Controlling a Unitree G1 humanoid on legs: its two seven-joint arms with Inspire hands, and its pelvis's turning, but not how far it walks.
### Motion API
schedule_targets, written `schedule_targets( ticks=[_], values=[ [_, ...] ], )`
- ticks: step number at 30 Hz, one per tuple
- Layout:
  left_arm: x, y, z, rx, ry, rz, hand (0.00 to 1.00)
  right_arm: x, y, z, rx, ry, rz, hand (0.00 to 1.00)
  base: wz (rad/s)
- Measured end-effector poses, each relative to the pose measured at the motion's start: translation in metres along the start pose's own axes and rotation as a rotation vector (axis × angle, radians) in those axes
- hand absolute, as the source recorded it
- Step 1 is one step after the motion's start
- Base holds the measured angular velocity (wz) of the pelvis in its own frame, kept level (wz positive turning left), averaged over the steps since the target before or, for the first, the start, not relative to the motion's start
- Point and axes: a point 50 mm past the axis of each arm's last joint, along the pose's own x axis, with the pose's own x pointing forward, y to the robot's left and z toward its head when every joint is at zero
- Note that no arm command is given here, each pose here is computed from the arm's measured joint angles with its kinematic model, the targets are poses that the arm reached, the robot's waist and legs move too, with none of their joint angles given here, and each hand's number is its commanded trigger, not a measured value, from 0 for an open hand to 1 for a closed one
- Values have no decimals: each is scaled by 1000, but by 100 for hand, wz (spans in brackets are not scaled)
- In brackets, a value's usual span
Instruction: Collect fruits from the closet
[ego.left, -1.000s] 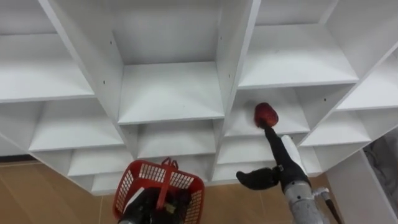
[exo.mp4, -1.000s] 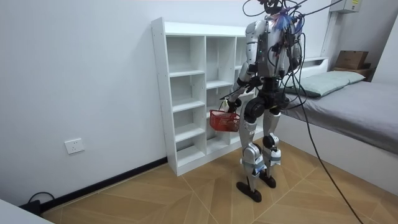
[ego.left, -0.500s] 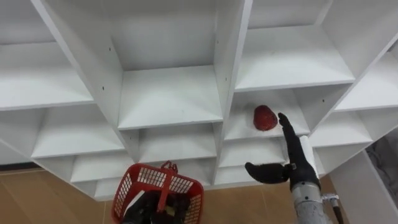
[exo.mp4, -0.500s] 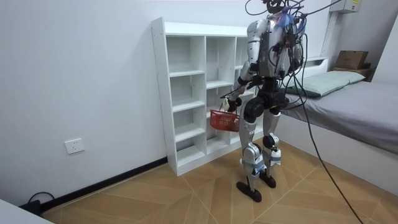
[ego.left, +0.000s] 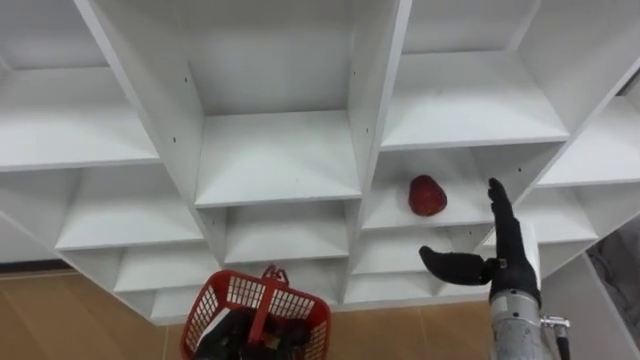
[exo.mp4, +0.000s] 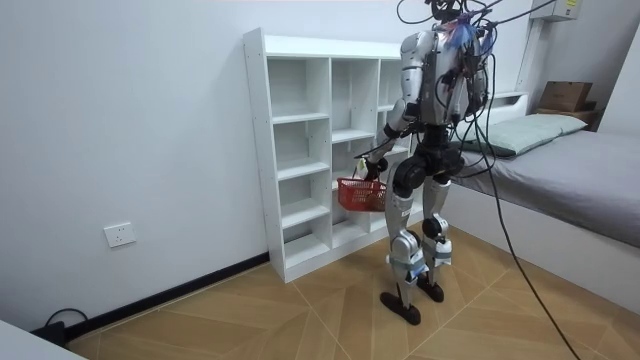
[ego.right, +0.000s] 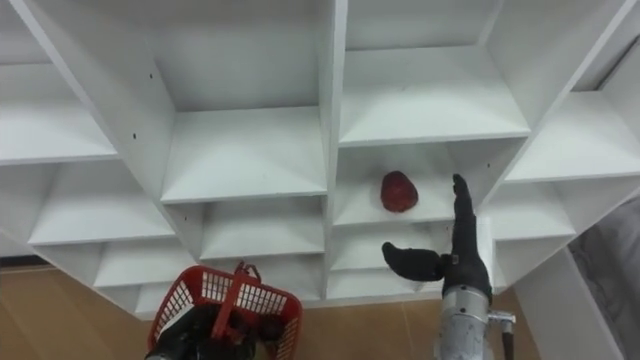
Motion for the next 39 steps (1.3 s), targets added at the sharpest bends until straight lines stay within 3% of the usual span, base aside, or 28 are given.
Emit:
schedule_targets(
  ticks=[9, 17, 24, 39],
  values=[
    [-3, 14, -1, 7, 11, 39, 100, 28, -24, 10, -31, -22, -10, 0, 0],
    [-6, 26, -4, 26, 38, 49, 100, 53, -23, 25, -38, -27, 50, 0, 6],
    [-1, 39, 12, 22, 5, 72, 100, 78, -36, 39, -94, -3, 34, 0, 10],
    [5, 33, 17, 54, 20, 26, 100, 110, -43, 62, -77, 29, -11, 0, 9]
  ],
)
